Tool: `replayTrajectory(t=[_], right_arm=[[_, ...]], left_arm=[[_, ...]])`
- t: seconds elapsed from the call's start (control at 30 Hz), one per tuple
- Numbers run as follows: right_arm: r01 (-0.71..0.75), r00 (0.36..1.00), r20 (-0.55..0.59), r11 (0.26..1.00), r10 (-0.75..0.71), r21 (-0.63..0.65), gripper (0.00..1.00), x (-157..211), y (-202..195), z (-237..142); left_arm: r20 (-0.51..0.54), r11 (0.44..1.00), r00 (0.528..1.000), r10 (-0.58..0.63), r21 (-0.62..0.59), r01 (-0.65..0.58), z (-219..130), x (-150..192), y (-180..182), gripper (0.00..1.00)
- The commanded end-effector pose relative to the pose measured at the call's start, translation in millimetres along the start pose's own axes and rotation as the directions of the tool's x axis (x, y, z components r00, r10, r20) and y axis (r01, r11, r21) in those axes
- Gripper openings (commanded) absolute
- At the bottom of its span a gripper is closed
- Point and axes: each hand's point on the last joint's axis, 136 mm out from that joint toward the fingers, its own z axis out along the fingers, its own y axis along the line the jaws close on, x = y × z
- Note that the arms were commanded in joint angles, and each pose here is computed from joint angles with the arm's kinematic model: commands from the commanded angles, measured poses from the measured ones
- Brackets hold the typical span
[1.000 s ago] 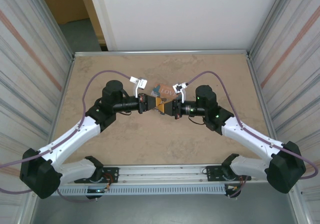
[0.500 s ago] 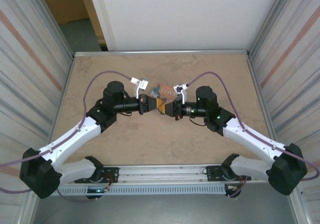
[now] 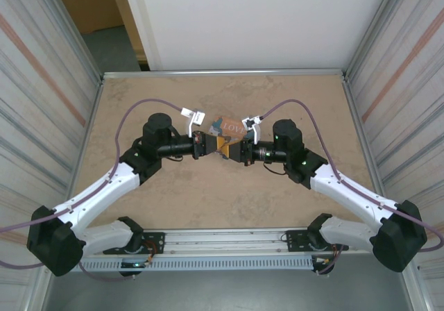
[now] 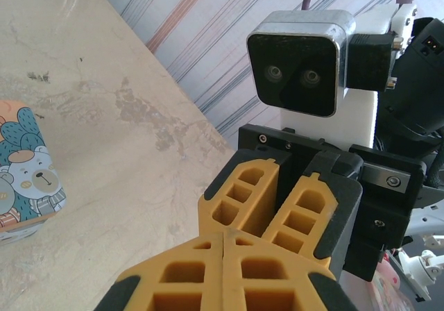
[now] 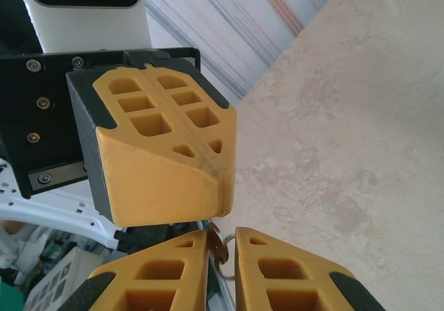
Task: Unlock the padlock with the key
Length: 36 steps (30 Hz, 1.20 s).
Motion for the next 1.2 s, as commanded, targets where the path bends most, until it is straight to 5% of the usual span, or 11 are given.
replayTrajectory(t=[0.0,0.67,0.87,1.17], right_arm=[[0.018,0.999,0.032,1.000,-0.019,0.011,0.17,-8.5,3.1,-6.0],[0.000,1.000,0.019,1.000,0.001,-0.021,0.15,-9.0,4.9,4.4],[-0.004,1.000,0.009,1.000,0.004,-0.013,0.05,-6.6,2.1,5.1],[0.002,1.000,-0.008,0.996,-0.001,0.092,0.00,-0.9,-13.7,-2.5]], left_arm=[[0.021,0.999,0.999,0.047,0.025,-0.048,-5.2,-4.7,-9.6,0.00],[0.020,0.999,0.999,0.044,0.028,-0.045,-3.7,-4.6,-8.6,0.00],[0.021,0.999,0.999,0.041,0.028,-0.041,-3.2,-4.6,-8.1,0.00],[0.054,0.998,0.997,0.053,-0.023,-0.052,-10.0,-9.0,-4.9,0.30]])
